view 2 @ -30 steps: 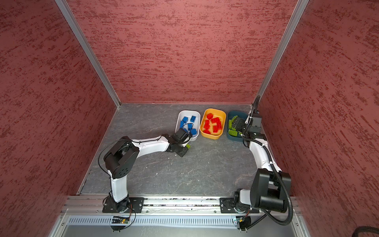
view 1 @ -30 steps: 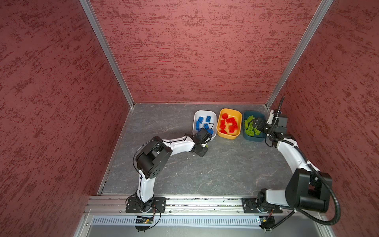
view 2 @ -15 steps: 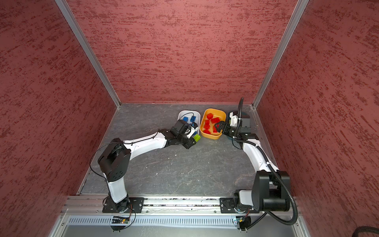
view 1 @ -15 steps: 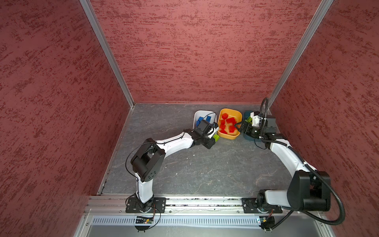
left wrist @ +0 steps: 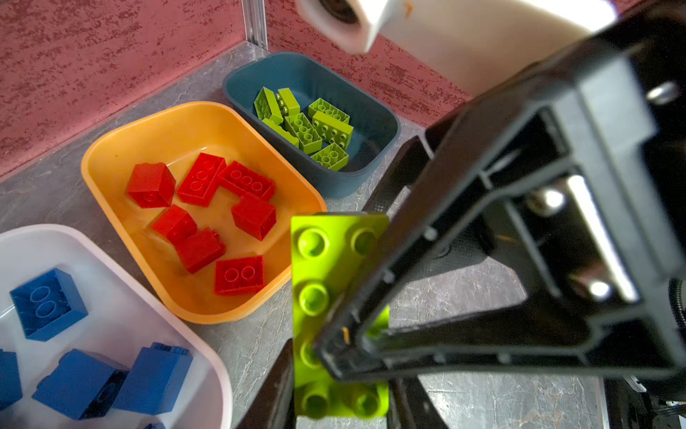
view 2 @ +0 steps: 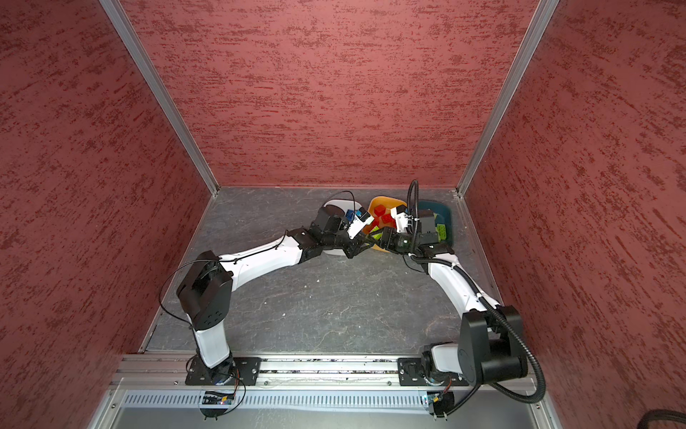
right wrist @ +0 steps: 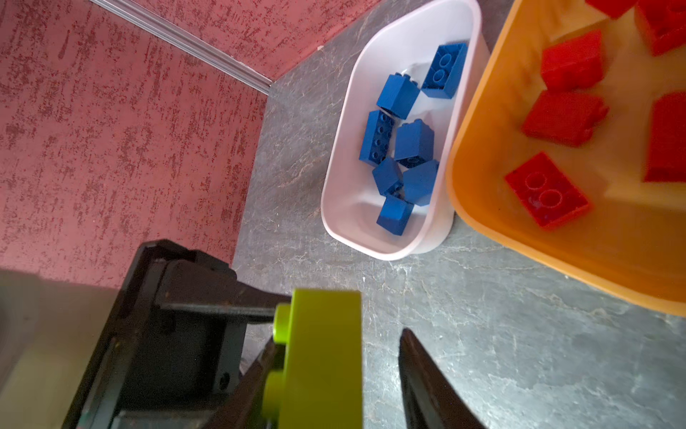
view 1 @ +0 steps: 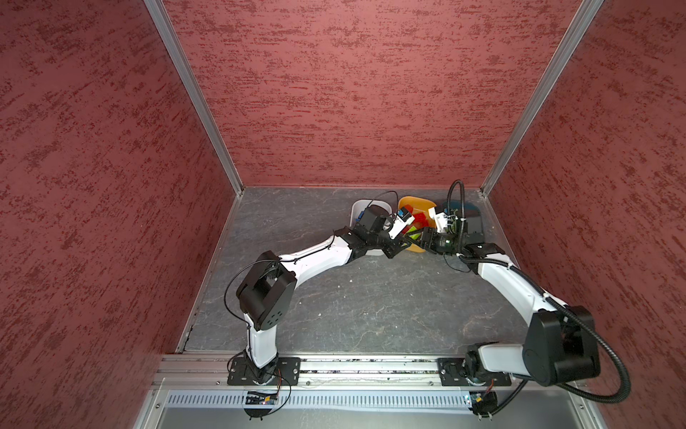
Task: Sort the legos into containers by color
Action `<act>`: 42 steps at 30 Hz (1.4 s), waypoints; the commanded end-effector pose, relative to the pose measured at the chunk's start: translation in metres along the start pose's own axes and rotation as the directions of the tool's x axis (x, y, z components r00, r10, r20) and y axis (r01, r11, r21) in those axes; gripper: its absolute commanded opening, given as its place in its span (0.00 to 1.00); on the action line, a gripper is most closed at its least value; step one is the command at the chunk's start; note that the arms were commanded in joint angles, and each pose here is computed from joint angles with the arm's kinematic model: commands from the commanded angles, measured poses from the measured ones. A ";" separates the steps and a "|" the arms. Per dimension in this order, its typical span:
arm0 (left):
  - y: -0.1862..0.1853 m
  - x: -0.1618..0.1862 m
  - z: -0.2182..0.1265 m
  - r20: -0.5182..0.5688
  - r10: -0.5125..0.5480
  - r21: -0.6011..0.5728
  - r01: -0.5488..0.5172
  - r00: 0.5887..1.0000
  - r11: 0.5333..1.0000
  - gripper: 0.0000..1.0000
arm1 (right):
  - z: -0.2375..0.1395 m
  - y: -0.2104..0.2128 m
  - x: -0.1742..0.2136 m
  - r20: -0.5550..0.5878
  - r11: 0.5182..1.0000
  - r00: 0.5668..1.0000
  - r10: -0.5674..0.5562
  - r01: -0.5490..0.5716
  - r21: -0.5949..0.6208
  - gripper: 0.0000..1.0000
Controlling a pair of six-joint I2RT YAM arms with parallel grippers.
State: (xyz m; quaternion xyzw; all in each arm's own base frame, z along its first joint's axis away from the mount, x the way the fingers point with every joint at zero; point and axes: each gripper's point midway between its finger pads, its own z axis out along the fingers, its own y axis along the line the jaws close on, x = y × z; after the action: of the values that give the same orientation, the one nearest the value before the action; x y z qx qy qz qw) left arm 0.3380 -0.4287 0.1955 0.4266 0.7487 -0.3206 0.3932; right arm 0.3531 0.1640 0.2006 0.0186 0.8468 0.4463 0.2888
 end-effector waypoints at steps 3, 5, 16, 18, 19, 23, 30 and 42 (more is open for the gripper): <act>-0.009 -0.023 -0.002 0.067 0.058 0.026 -0.060 0.996 0.998 0.13 | -0.001 0.010 -0.012 0.060 0.998 0.998 -0.031 0.034 -0.045 0.27; -0.005 -0.024 -0.003 0.064 0.058 0.003 -0.059 0.996 0.998 0.28 | -0.007 0.009 -0.020 0.107 0.998 0.993 -0.051 0.054 -0.024 0.14; 0.056 -0.013 -0.039 0.073 0.076 -0.360 -0.044 0.994 0.932 1.00 | -0.075 -0.099 -0.093 0.457 0.941 0.889 0.038 -0.186 0.284 0.00; 0.068 -0.008 -0.052 0.079 0.063 -0.413 -0.024 0.995 0.911 1.00 | -0.090 -0.115 -0.103 0.504 0.925 0.863 0.039 -0.222 0.309 0.00; 0.076 -0.004 -0.059 0.082 0.048 -0.442 -0.006 0.995 0.897 0.99 | -0.098 -0.124 -0.108 0.528 0.914 0.848 0.039 -0.244 0.323 0.00; 0.106 0.011 -0.088 0.099 -0.017 -0.554 0.069 0.995 0.830 0.99 | -0.126 -0.149 -0.123 0.579 0.863 0.815 -0.017 -0.281 0.419 0.00; 0.146 0.033 -0.138 0.175 -0.115 -0.685 0.205 0.978 0.699 0.99 | -0.157 -0.177 -0.146 0.516 0.705 0.829 -0.218 -0.232 0.670 0.00; 0.163 0.056 -0.179 0.283 -0.179 -0.730 0.332 0.942 0.597 1.00 | -0.122 -0.263 -0.189 0.200 0.515 0.947 -0.253 -0.044 0.856 0.00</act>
State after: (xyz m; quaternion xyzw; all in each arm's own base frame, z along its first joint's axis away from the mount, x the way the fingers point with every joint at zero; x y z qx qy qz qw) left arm 0.4070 -0.1997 0.1967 0.1075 0.8377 -0.0571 0.5325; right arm 0.5034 -0.1295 0.1508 0.2072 0.8838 -0.0132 0.4192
